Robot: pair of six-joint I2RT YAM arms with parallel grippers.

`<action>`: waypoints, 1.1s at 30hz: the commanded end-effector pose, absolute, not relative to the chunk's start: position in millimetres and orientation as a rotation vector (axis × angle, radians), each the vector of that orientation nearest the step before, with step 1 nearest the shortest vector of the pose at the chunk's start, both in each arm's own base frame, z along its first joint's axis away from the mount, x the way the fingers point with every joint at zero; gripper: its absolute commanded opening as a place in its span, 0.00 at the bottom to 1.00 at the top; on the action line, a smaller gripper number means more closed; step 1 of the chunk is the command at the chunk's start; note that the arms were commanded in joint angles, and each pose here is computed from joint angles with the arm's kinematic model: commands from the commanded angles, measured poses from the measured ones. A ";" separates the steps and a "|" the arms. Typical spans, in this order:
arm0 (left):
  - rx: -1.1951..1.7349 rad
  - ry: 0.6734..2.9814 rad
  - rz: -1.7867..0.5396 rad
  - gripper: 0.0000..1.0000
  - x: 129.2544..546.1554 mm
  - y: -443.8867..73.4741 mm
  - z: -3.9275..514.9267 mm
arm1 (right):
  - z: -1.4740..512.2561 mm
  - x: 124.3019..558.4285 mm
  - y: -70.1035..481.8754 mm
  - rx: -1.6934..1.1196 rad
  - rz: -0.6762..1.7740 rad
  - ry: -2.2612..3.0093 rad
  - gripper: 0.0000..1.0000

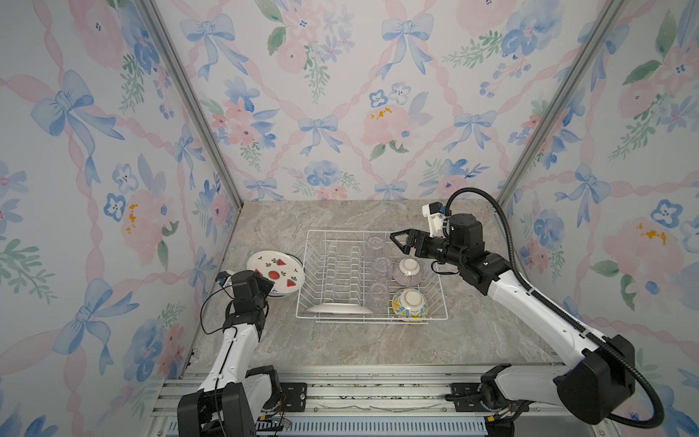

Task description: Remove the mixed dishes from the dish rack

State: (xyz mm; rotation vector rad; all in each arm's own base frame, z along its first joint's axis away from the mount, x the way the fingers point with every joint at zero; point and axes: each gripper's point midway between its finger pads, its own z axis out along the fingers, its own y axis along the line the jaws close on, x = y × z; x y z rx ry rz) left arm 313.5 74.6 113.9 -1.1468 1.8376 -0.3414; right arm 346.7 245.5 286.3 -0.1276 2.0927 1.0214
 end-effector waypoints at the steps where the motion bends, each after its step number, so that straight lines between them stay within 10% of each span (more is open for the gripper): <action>1: -1.011 1.746 -0.450 0.00 341.3 69.0 158.3 | 289.7 345.5 250.7 -0.159 1.012 2.096 0.97; 10: -1.030 1.793 -0.476 0.00 342.6 69.6 142.3 | 289.4 345.6 252.8 -0.170 1.001 2.096 0.97; 24: -1.053 1.908 -0.438 0.52 328.0 73.2 110.7 | 284.5 348.9 256.9 -0.169 1.004 2.107 0.97; 30: -1.041 1.961 -0.406 0.98 325.2 73.5 105.0 | 282.3 348.4 258.8 -0.170 1.010 2.108 0.97; 33: -1.030 2.005 -0.380 0.98 325.0 74.0 101.2 | 280.4 348.4 259.8 -0.168 1.012 2.113 0.97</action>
